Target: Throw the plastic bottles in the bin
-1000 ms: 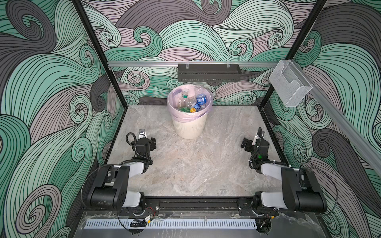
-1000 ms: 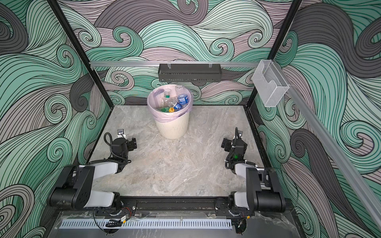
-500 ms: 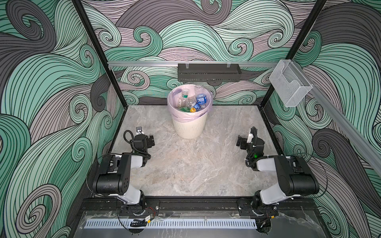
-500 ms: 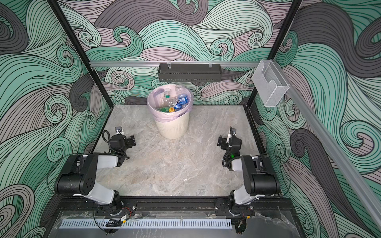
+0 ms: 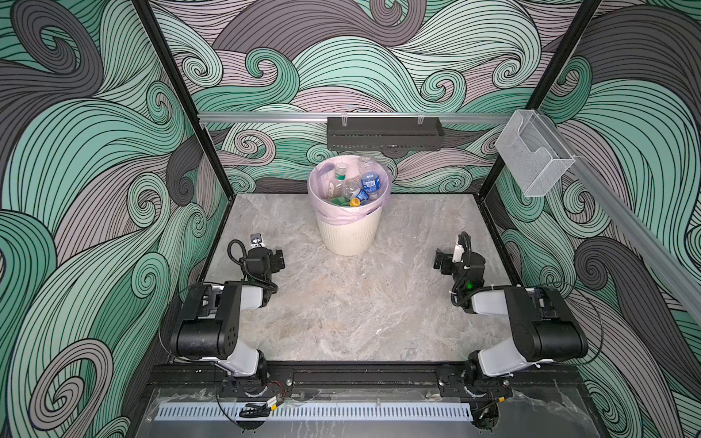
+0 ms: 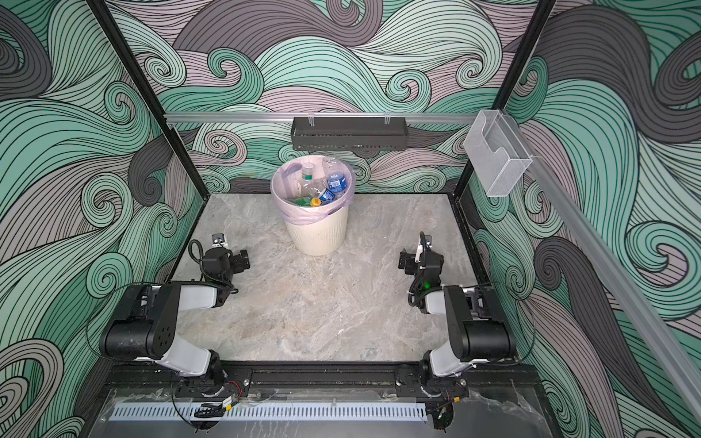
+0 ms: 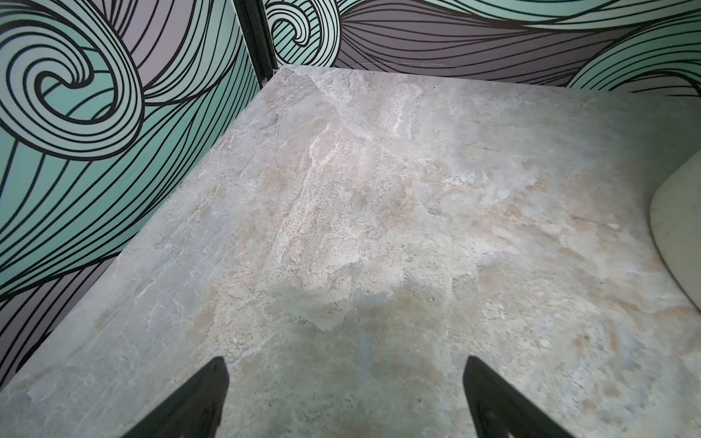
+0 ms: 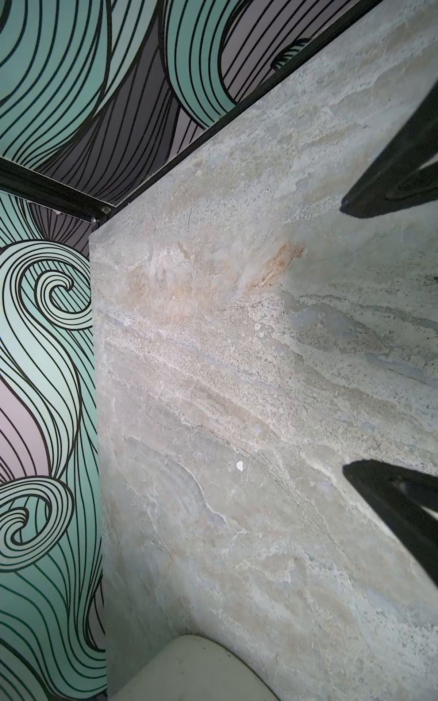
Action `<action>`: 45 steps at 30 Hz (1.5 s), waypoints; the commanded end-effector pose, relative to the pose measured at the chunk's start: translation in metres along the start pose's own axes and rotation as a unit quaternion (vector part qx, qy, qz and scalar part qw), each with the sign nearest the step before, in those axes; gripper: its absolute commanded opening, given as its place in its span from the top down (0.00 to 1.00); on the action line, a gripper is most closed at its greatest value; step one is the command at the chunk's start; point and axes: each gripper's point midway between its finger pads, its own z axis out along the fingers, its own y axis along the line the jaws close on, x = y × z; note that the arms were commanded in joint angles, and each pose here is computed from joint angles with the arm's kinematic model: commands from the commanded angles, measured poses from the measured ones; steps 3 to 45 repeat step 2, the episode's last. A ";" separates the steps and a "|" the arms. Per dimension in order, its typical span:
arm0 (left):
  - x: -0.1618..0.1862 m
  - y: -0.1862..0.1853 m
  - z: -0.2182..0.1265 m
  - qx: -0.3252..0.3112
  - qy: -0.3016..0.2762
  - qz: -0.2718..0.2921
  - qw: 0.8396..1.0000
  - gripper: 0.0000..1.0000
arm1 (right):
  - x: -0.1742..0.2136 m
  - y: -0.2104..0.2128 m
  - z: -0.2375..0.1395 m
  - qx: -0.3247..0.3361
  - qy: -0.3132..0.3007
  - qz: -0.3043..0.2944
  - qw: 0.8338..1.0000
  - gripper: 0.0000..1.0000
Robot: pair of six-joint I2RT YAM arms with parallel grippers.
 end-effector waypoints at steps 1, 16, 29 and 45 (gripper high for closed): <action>-0.012 0.000 0.000 0.004 -0.011 -0.010 1.000 0.01 | -0.010 0.003 0.001 -0.008 -0.011 -0.008 1.000 0.01; -0.012 0.000 0.000 0.003 -0.011 -0.010 1.000 0.01 | -0.010 0.004 0.001 -0.009 -0.012 -0.009 1.000 0.01; -0.012 0.000 0.000 0.003 -0.011 -0.010 1.000 0.01 | -0.010 0.004 0.001 -0.009 -0.012 -0.009 1.000 0.01; -0.012 0.000 0.000 0.003 -0.011 -0.010 1.000 0.01 | -0.010 0.004 0.001 -0.009 -0.012 -0.009 1.000 0.01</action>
